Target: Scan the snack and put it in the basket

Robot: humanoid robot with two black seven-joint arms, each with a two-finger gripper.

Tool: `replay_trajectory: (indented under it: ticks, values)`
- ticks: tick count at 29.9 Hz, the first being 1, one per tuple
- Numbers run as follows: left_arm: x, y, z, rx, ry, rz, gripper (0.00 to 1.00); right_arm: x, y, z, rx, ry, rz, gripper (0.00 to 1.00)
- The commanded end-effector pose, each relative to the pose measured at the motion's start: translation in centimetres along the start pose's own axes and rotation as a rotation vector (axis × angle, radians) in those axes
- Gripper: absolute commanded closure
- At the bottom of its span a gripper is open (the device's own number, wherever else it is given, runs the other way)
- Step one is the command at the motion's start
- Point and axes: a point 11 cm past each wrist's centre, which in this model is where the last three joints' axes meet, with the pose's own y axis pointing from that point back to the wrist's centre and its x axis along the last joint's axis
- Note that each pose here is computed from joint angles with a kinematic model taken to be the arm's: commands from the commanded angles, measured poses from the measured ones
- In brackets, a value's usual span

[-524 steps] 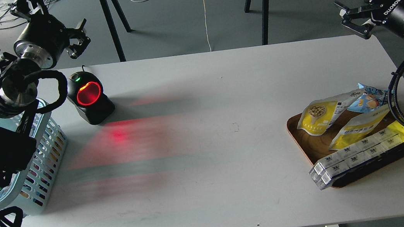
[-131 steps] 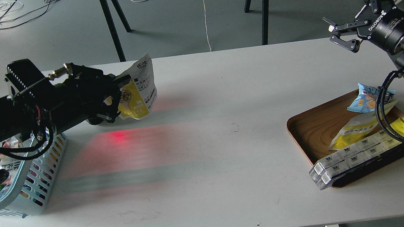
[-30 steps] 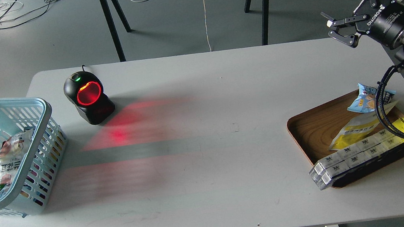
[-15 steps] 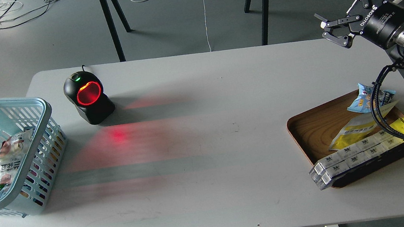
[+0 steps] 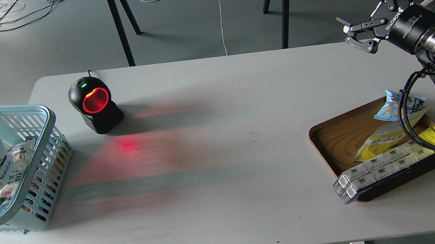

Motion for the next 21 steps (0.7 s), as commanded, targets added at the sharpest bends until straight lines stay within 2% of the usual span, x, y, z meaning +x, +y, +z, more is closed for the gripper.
replay_trajectory:
  ticks: [1, 7, 10, 12, 19, 21]
  values:
    - [-0.5, -0.3, 0.6, -0.013, 0.023, -0.006, 1.0, 0.1, 0.0, 0.1, -0.001, 0.0, 0.003, 0.02]
    - [-1.6, -0.2, 0.7, -0.015, 0.032, -0.035, 1.0, 0.1, 0.1, 0.1, -0.002, -0.001, 0.004, 0.02]
    - [-1.9, -0.1, 0.7, -0.019, 0.033, -0.044, 0.92, 0.2, 0.1, 0.2, -0.002, -0.002, 0.006, 0.02]
    - [-1.9, -0.1, 0.7, -0.019, 0.032, -0.045, 0.77, 0.2, 0.1, 0.2, -0.002, -0.002, 0.006, 0.02]
    - [-1.9, -0.1, 0.7, -0.019, 0.033, -0.045, 0.47, 0.3, 0.1, 0.1, -0.002, -0.002, 0.008, 0.02]
    - [-1.9, -0.1, 0.6, -0.016, 0.032, -0.045, 0.33, 0.3, 0.1, 0.1, -0.002, -0.002, 0.008, 0.02]
